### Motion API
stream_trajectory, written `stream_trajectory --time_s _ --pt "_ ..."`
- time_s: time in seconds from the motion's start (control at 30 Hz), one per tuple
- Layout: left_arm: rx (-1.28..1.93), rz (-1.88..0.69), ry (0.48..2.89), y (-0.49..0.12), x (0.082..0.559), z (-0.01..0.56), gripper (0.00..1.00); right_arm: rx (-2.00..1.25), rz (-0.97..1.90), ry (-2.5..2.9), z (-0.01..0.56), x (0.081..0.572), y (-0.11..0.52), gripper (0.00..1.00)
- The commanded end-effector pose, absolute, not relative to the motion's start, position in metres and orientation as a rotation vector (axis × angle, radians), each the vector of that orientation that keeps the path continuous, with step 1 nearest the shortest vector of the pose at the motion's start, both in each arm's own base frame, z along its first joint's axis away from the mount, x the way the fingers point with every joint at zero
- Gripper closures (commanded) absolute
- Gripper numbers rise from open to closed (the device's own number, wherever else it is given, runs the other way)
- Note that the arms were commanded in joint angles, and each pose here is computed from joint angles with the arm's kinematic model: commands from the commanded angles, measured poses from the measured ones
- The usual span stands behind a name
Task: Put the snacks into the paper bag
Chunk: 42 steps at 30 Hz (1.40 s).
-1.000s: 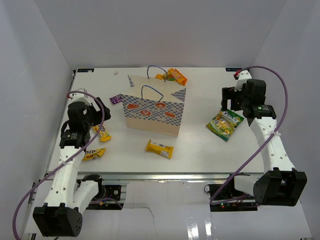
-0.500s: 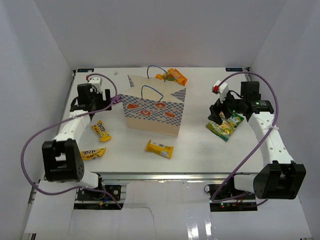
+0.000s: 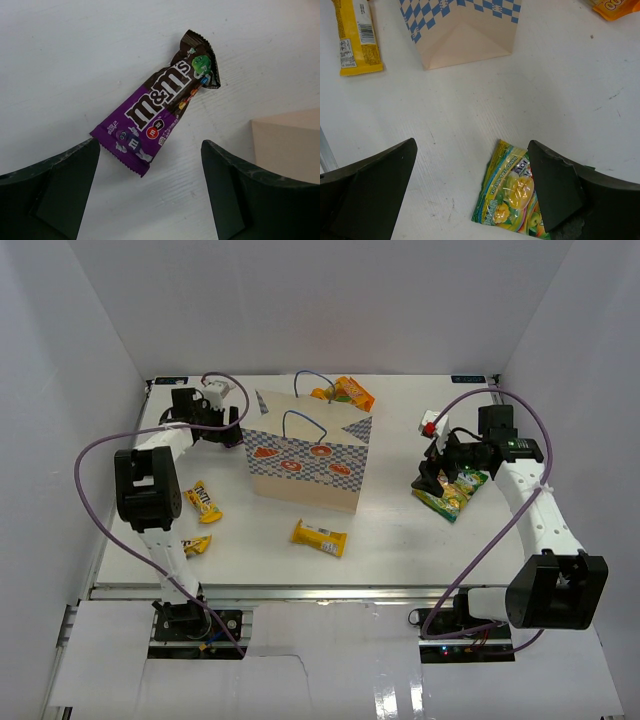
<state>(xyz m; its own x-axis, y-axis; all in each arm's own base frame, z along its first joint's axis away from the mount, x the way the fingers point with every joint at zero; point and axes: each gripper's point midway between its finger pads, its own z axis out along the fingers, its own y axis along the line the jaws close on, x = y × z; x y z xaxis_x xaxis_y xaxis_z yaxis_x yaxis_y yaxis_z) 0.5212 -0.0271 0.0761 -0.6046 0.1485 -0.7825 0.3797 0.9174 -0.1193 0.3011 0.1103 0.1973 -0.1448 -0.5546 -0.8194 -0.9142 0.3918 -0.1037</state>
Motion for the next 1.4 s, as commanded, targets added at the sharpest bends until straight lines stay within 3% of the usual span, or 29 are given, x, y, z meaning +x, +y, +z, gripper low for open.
stream_trajectory --time_s 0.0,0.17,0.43,0.67,0.83,1.03,1.37 --pt "0.521 -0.361 2.12 -0.043 0.537 0.092 0.08 -1.286 0.588 1.806 0.2 0.3 0.113 0.02" --pt "0.558 -0.226 2.16 -0.033 0.547 0.067 0.1 -1.271 0.589 1.826 0.2 0.304 0.112 0.02" --pt "0.571 -0.23 2.191 -0.035 0.545 0.04 0.18 -1.217 0.562 1.86 0.205 0.31 0.102 0.02" --pt "0.516 -0.202 2.23 -0.029 0.54 0.03 0.39 -1.21 0.568 1.85 0.21 0.316 0.103 0.02" --pt "0.444 -0.168 2.246 -0.023 0.531 0.034 0.67 -1.208 0.578 1.837 0.213 0.319 0.104 0.02" --pt "0.277 -0.174 2.235 -0.016 0.515 0.063 0.8 -1.21 0.599 1.818 0.214 0.315 0.107 0.02" --pt "-0.023 -0.176 2.018 0.0 0.474 0.187 0.85 -1.223 0.627 1.781 0.215 0.302 0.112 0.02"
